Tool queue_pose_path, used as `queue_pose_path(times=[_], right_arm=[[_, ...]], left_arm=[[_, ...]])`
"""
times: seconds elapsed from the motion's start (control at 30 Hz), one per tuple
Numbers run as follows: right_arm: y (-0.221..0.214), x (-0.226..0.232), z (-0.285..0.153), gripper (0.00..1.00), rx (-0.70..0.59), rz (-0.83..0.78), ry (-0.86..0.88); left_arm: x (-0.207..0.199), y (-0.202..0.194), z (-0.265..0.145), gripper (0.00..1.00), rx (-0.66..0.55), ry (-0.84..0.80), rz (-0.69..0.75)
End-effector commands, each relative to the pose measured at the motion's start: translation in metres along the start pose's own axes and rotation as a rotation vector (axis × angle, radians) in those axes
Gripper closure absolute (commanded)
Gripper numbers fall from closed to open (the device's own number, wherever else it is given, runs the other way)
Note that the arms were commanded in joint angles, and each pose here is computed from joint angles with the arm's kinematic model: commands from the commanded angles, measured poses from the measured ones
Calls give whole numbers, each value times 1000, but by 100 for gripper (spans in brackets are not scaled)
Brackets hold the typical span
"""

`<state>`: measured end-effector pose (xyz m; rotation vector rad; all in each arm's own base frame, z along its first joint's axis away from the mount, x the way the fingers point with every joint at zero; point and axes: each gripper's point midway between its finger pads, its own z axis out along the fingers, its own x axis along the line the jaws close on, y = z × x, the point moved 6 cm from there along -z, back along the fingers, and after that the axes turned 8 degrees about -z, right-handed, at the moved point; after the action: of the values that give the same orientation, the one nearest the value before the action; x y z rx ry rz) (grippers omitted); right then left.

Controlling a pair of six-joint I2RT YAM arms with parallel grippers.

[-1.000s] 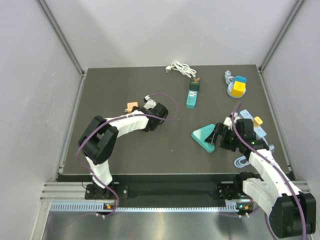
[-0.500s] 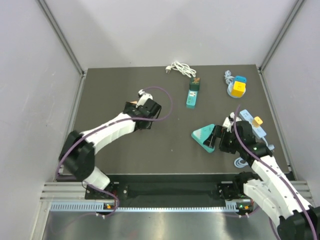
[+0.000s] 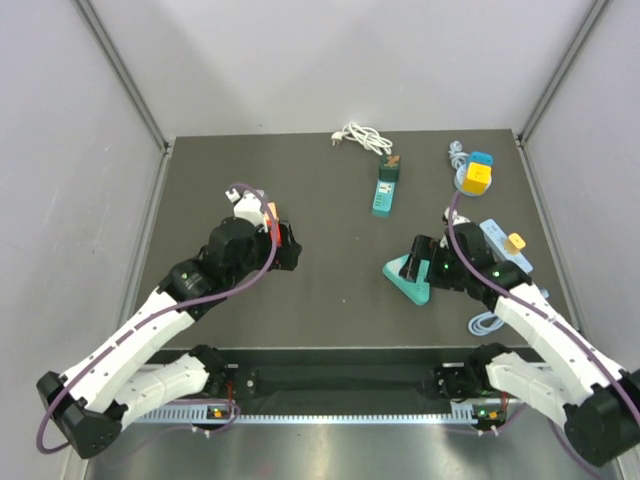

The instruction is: Pull the plug off the socket

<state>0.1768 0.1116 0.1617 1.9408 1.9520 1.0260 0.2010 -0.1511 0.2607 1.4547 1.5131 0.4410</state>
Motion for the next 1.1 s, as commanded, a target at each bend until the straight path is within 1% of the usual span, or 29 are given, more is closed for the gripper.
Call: queue_pose_path(times=[0.0, 0.1, 0.13, 0.17, 0.2, 0.23, 0.27, 0.3, 0.33, 0.37, 0.4, 0.43, 0.47, 0.5, 0.53, 0.57, 0.6, 0.63, 0.67, 0.7, 0.73, 0.77, 0.8, 0.83, 0.87, 0.93, 0.97, 1.0, 1.07], right_arm=[[40, 11, 2, 0, -139, -37, -29], [60, 15, 13, 0, -205, -45, -41], [67, 17, 22, 0, -221, -45, -45], [74, 18, 26, 0, -238, -42, -50], [75, 18, 39, 0, -218, -42, -58], [83, 23, 44, 0, -240, -37, -32], [90, 26, 48, 0, -245, -29, -16], [92, 25, 61, 2, -224, -20, -16], [95, 28, 66, 2, -219, -13, 17], [105, 31, 72, 4, -258, 0, 42], [108, 27, 81, 7, -250, 15, 58], [114, 26, 92, 11, -268, 30, 100], [111, 29, 92, 11, -253, 33, 128], [122, 24, 102, 16, -280, 49, 150], [125, 24, 106, 17, -270, 58, 185], [133, 23, 108, 18, -282, 69, 190], [140, 18, 111, 17, -292, 77, 181], [140, 14, 120, 14, -274, 78, 165], [151, 16, 120, 11, -291, 61, 172], [150, 12, 131, 7, -264, 60, 166], [152, 13, 133, 5, -248, 55, 174], [160, 15, 135, 5, -257, 45, 179], [157, 14, 146, 3, -233, 46, 176], [160, 14, 149, 3, -229, 44, 179], [167, 17, 151, 2, -237, 39, 187], [165, 14, 165, 2, -211, 43, 168], [174, 16, 167, 2, -229, 42, 151], [171, 14, 175, 5, -207, 45, 133], [180, 20, 178, 7, -226, 25, 88]], left_arm=[[-28, 6, -7, 6, -41, -235, -85], [-39, 15, -7, 6, -44, -276, -88], [-42, 17, 0, 6, -34, -272, -77], [-50, 28, -2, 7, -51, -287, -72], [-54, 33, 1, 7, -52, -293, -63], [-58, 35, 11, 7, -45, -290, -40], [-66, 47, 12, 7, -66, -304, -31], [-70, 52, 17, 7, -68, -303, -20], [-72, 49, 34, 8, -33, -278, 6], [-81, 62, 36, 8, -53, -292, 11], [-85, 64, 43, 9, -50, -293, 16], [-92, 68, 57, 10, -54, -301, 15], [-96, 69, 64, 11, -53, -307, 12], [-100, 72, 69, 11, -61, -314, 5], [-102, 68, 84, 12, -40, -310, -6], [-108, 73, 88, 12, -55, -322, -13], [-112, 77, 94, 12, -67, -328, -18], [-113, 71, 109, 13, -39, -312, -14], [-118, 79, 113, 13, -59, -310, -14], [-119, 81, 119, 13, -61, -299, -13], [-118, 75, 134, 12, -42, -279, -1], [-123, 84, 137, 12, -64, -275, 2], [-124, 86, 143, 12, -67, -267, 7], [-123, 81, 155, 12, -46, -244, 22], [-127, 88, 157, 13, -63, -247, 24], [-128, 88, 166, 13, -72, -237, 18], [-129, 88, 166, 13, -76, -240, 12], [-129, 89, 165, 14, -79, -246, 2], [-127, 85, 164, 14, -78, -252, -5]])
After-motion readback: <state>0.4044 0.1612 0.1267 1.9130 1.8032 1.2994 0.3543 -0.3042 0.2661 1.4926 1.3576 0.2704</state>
